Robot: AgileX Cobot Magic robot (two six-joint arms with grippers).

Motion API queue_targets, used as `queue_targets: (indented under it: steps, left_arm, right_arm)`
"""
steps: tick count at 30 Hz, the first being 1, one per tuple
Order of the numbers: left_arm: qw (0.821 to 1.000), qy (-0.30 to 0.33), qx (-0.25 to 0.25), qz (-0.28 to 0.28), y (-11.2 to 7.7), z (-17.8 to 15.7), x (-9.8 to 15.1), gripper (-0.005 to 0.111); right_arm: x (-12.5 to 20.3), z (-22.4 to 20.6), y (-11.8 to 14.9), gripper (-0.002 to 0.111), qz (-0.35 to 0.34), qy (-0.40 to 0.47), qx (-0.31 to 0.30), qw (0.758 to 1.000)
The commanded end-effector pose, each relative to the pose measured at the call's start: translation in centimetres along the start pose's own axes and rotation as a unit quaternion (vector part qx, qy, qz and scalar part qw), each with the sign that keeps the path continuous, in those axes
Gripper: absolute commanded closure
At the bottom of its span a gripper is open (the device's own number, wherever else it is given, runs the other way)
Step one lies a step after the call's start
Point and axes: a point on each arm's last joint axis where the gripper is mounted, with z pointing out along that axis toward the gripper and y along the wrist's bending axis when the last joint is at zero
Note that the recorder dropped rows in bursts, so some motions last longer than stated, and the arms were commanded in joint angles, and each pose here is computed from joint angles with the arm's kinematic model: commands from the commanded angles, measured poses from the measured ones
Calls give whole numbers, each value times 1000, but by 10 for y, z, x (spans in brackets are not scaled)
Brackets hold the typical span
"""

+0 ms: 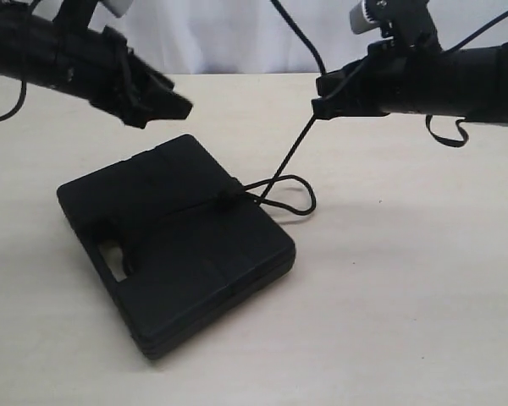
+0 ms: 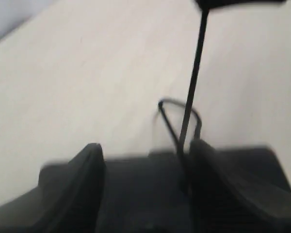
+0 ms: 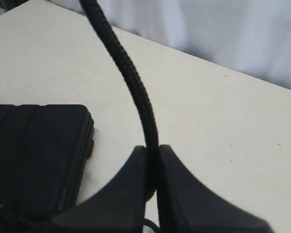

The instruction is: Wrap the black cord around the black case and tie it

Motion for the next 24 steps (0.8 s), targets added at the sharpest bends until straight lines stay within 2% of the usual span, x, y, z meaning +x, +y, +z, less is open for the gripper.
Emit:
queue_targets:
  steps: [1,2,3,6,8,12,16,20,24]
  left_arm:
    - [984,149,-54,-79,10,-16,26,56]
    - [978,176,-60,-97,10,-18,31,56]
    - [965,220,-65,-125,9,-20,39,56]
    - [930,299,-69,-200,6,-23,56,56]
    - [914,319,-63,-243,3,-19,66,56]
    - [891,310,-24,-329,-7,0,89,56]
    - [878,317,-19,-359,-7,10,103,56]
    - [868,288,-37,-404,-7,18,111,56]
    - [861,261,-95,-427,-7,26,120,56]
  right_arm:
    - [-9,-8,-16,104,35,-19,29,999]
    - [-9,-8,-16,104,35,-19,29,999]
    - [-10,-8,-15,104,34,-20,24,999]
    - [-10,-7,-10,104,33,-24,6,999]
    - [-11,-7,-9,104,33,-26,-2,999]
    - [-11,-7,-8,104,33,-27,-6,999]
    - [-10,-6,-9,104,45,-25,-7,999]
    - [-8,-4,-9,104,46,-22,-8,999]
    - [-8,-4,-9,104,46,-23,-9,999]
